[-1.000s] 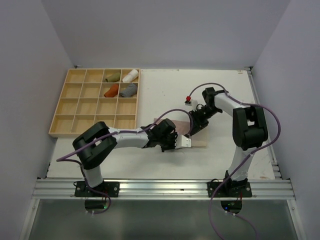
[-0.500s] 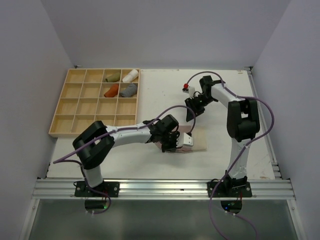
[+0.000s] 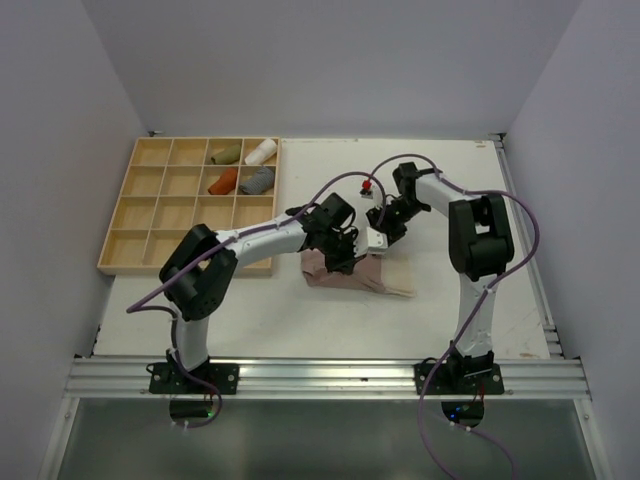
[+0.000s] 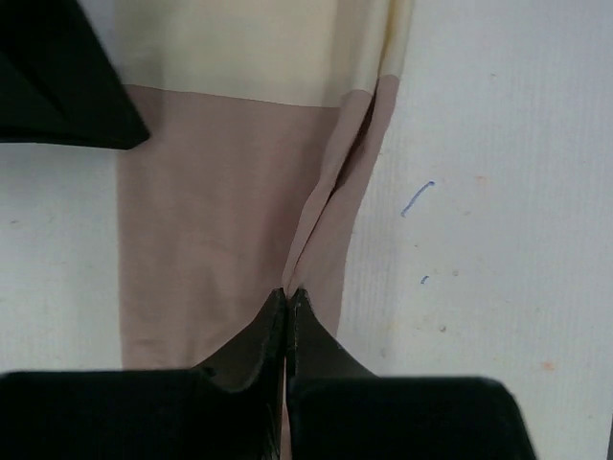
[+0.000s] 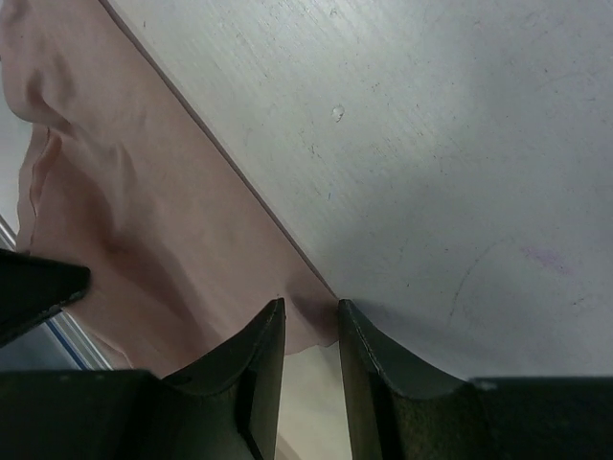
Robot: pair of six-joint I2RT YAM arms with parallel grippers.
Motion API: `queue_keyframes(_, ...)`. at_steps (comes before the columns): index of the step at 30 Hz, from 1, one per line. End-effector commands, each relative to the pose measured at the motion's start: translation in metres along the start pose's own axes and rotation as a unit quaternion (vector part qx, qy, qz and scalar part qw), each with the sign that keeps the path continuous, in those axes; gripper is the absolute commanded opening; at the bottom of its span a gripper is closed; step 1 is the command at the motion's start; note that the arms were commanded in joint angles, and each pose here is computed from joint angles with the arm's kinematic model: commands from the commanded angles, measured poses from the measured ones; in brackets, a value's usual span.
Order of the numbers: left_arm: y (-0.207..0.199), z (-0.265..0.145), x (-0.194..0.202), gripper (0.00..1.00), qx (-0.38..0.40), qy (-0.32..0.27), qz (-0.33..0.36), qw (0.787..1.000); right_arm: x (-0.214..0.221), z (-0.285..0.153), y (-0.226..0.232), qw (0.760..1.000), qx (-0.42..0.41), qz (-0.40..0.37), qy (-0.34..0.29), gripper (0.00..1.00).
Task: Roll the underwear
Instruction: Fold the underwear
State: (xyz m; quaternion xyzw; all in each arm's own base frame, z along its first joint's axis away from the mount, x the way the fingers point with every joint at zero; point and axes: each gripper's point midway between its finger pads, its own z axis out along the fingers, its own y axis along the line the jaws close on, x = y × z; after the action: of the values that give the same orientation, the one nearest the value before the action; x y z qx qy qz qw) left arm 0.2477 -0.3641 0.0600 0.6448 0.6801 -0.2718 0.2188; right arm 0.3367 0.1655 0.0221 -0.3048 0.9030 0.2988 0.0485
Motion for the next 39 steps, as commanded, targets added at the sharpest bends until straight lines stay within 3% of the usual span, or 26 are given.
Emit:
queue_keyframes(1,0.027,-0.009,-0.02,0.0,-0.008,-0.021,0.004,1.0,0.002,0.003,-0.001,1.0,-0.005,-0.014,0.009,0.33)
queue_keyframes(8,0.087,-0.013,-0.021,0.0,-0.057,-0.024,0.002,0.998,0.0,0.005,-0.004,0.999,-0.013,-0.022,0.019,0.32)
queue_keyframes(19,0.1,0.014,0.021,0.0,-0.069,0.016,-0.018,0.997,-0.04,-0.034,0.006,0.998,0.013,-0.054,-0.019,0.36)
queue_keyframes(24,0.11,0.013,0.02,0.01,-0.09,0.011,-0.026,0.996,-0.043,-0.04,0.001,0.998,0.025,-0.059,-0.017,0.38)
queue_keyframes(31,0.109,0.002,0.007,0.02,-0.097,-0.006,-0.027,0.995,-0.037,-0.015,-0.016,0.999,0.019,-0.035,0.004,0.31)
queue_keyframes(39,0.122,-0.012,0.003,0.02,-0.156,-0.016,-0.012,0.988,-0.009,0.01,-0.024,0.999,0.011,-0.012,0.033,0.27)
